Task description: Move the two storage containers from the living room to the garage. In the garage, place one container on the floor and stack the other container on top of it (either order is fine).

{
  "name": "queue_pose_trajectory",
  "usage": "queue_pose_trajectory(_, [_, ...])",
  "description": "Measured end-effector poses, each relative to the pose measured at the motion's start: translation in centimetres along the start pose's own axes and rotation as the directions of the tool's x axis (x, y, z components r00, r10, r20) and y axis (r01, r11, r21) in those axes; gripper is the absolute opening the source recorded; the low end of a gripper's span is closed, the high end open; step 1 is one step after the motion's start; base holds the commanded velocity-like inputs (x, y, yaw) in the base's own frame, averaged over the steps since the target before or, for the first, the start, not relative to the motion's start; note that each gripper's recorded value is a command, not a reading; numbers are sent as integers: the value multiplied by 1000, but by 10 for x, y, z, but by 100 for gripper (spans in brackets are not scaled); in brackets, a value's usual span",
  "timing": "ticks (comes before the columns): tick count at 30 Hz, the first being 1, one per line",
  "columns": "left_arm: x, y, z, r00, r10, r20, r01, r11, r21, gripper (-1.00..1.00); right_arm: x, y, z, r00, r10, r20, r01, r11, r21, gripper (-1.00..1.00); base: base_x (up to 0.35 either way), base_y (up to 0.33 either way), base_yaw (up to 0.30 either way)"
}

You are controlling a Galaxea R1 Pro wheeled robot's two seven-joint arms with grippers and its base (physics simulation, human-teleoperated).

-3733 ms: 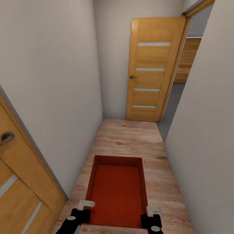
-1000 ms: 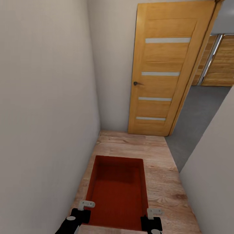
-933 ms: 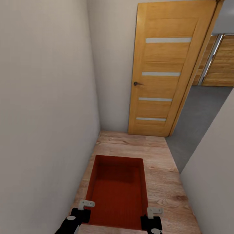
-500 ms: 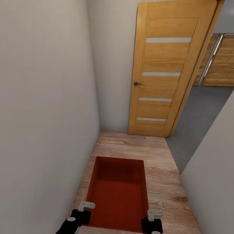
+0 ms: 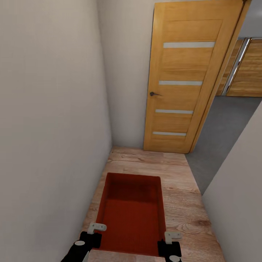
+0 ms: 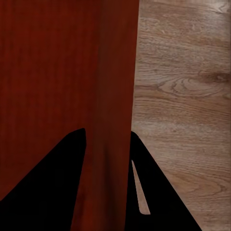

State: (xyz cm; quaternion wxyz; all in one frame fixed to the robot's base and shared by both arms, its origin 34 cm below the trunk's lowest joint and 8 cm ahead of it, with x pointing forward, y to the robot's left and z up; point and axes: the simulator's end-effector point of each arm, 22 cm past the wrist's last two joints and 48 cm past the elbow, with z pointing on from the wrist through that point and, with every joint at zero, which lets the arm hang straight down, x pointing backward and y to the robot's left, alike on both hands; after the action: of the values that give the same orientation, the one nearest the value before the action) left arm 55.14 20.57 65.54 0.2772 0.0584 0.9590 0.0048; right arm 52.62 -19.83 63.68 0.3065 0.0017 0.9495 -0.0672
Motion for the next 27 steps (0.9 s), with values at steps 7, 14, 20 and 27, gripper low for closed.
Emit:
queue_pose_trajectory(7, [7,-2,1,1000,6,-15,-5,1000,7,-100,10,-1,-2,1000,3,-16,-3,1000,2,-100,0,0,-96])
queue_pose_trajectory(14, [3,-1,0,1000,5,-7,-5,1000,4,-100,5,0,-1,1000,3,-7,-3,1000,1,-100,0,0,-270])
queue_pose_trajectory(20, [3,-1,0,1000,5,-7,-5,1000,5,-100,5,0,-1,1000,4,-7,-4,1000,1,-100,0,0,-283])
queue_pose_trajectory(27, [5,-1,1,1000,6,-9,-6,1000,5,-100,7,-1,-1,1000,5,-10,-5,1000,1,-100,0,0,-283])
